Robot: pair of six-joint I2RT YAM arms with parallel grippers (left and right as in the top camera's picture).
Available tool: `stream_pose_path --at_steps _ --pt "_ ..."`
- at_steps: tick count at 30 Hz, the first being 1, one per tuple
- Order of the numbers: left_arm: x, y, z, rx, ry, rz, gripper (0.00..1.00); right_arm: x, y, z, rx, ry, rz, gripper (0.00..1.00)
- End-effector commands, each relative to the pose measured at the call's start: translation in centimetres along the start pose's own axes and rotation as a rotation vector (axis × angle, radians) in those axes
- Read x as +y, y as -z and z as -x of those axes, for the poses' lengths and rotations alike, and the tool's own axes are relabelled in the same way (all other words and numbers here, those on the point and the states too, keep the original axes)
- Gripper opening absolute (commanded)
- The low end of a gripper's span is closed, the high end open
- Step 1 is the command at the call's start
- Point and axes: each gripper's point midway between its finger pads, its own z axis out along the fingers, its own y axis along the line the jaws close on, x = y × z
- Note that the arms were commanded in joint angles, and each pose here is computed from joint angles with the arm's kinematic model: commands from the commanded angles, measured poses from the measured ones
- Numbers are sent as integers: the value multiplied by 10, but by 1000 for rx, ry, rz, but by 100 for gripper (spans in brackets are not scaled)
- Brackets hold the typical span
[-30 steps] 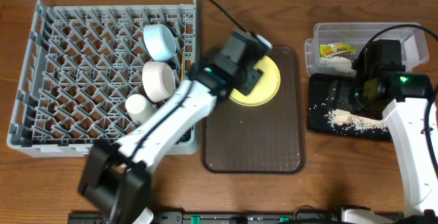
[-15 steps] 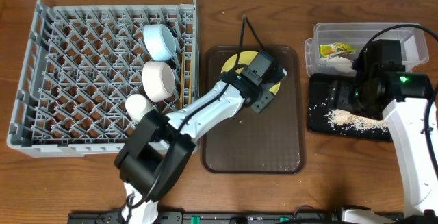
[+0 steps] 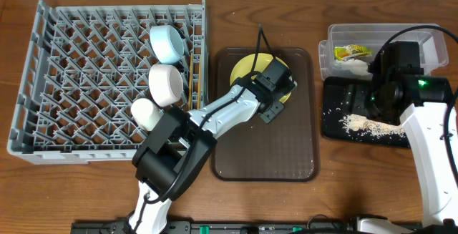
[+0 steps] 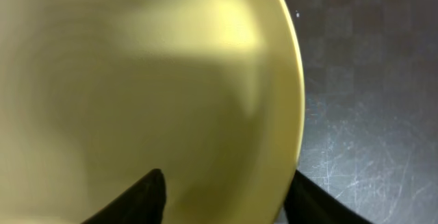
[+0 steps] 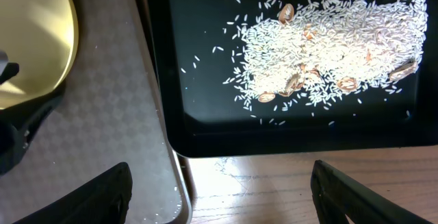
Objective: Sort waste into correct bins and load items into the dishwasher rack
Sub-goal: 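Lift the yellow plate and carry it over the rack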
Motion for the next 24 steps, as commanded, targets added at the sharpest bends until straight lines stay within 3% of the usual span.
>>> stream_pose_path --at_steps 1,11,18,24 --pt "0 -10 -13 36 -2 -2 43 -5 6 5 -25 -24 -12 81" --pt "-2 -6 -30 109 -1 -10 7 -5 6 5 -24 -24 -12 81" --pt "0 28 -8 32 -3 -1 6 -6 6 3 -17 -24 -14 81" --pt "4 98 29 -146 -3 21 6 -6 6 3 -17 -24 -14 81"
